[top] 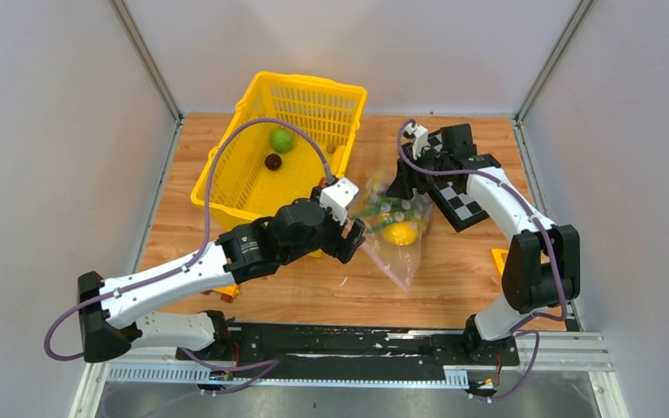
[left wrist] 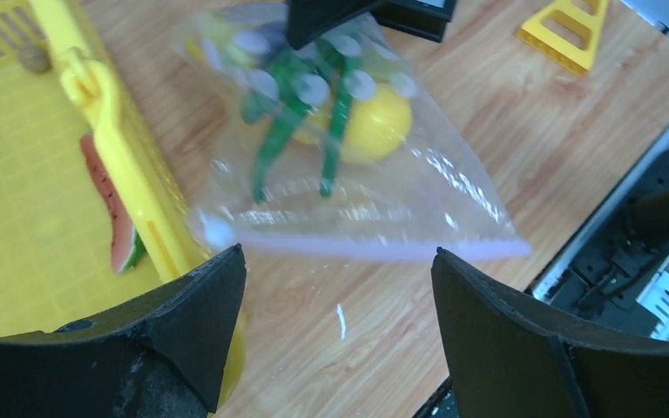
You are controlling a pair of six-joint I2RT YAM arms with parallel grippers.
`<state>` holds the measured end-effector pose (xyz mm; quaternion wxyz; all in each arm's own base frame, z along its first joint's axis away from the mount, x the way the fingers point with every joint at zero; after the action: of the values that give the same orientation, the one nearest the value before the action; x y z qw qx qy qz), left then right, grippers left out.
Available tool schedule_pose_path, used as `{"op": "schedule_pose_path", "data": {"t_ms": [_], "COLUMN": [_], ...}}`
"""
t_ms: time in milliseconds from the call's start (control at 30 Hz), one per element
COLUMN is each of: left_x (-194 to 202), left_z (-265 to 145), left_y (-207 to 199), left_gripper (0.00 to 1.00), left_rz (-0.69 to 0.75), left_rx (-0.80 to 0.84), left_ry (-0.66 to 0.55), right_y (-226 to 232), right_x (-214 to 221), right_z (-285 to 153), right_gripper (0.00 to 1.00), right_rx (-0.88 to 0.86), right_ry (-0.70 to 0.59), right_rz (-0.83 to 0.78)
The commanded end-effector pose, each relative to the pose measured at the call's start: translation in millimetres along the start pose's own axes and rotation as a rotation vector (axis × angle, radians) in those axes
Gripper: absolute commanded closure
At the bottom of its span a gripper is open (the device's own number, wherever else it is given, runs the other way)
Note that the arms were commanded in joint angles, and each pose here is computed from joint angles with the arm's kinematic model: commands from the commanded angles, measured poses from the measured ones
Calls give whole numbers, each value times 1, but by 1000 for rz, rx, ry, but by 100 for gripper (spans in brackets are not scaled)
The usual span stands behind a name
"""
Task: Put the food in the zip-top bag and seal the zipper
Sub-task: Place the zipper food storage bag at the center of the board, then reset both arms
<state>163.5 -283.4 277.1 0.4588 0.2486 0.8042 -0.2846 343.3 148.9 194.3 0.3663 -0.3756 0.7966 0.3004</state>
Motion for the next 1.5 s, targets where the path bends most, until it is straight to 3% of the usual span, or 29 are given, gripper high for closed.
{"op": "schedule_pose_path", "data": {"t_ms": [0,67,233,333,500,600,733,1033,1367,1467], "left_x": [27,32,40,30,6,-12,-41,-74,-78,-68], "left_z": [-18,-24,-35,-32,-29,-35,-46,-70,-133,-148], "left_y": [43,53,70,56,25,15,12,60,164,194], "left_gripper": [20,27,28,24,1,0,0,0,0,0], "left_rz": [-31,-22,4,-1,-9,-3,20,18,-214,-351], "left_rx": [-239,-286,-386,-284,-81,-22,-15,-305,-687,-792], "left_ry": [12,-4,7,-15,-60,-104,-185,-292,-386,-386], "right_y": [30,36,33,31,24,11,-2,2,8,8], "right_x": [-18,-14,-15,-37,-58,-63,-61,-58,-53,-55], "right_z": [-12,-4,5,-9,-45,-76,-119,-165,-178,-182], "right_gripper": [47,47,45,41,27,14,9,8,8,8], "right_rx": [-146,-162,-71,39,295,499,732,906,957,975], "right_ry": [-50,8,123,46,-147,-251,-338,-460,-463,-467], "right_rz": [-118,-122,-107,-126,-151,-108,-16,60,63,74]}}
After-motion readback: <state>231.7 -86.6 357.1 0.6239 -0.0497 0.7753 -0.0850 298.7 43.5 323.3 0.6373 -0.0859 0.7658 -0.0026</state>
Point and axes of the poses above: each gripper's point midway between its finger pads, its own z axis out along the fingers, its own y axis along the line the jaws close on, x = y × z, the point moved 5 cm from there along -z, back along the fingers, and after that the axes turned 10 degrees about -z, right-handed, at the moved point
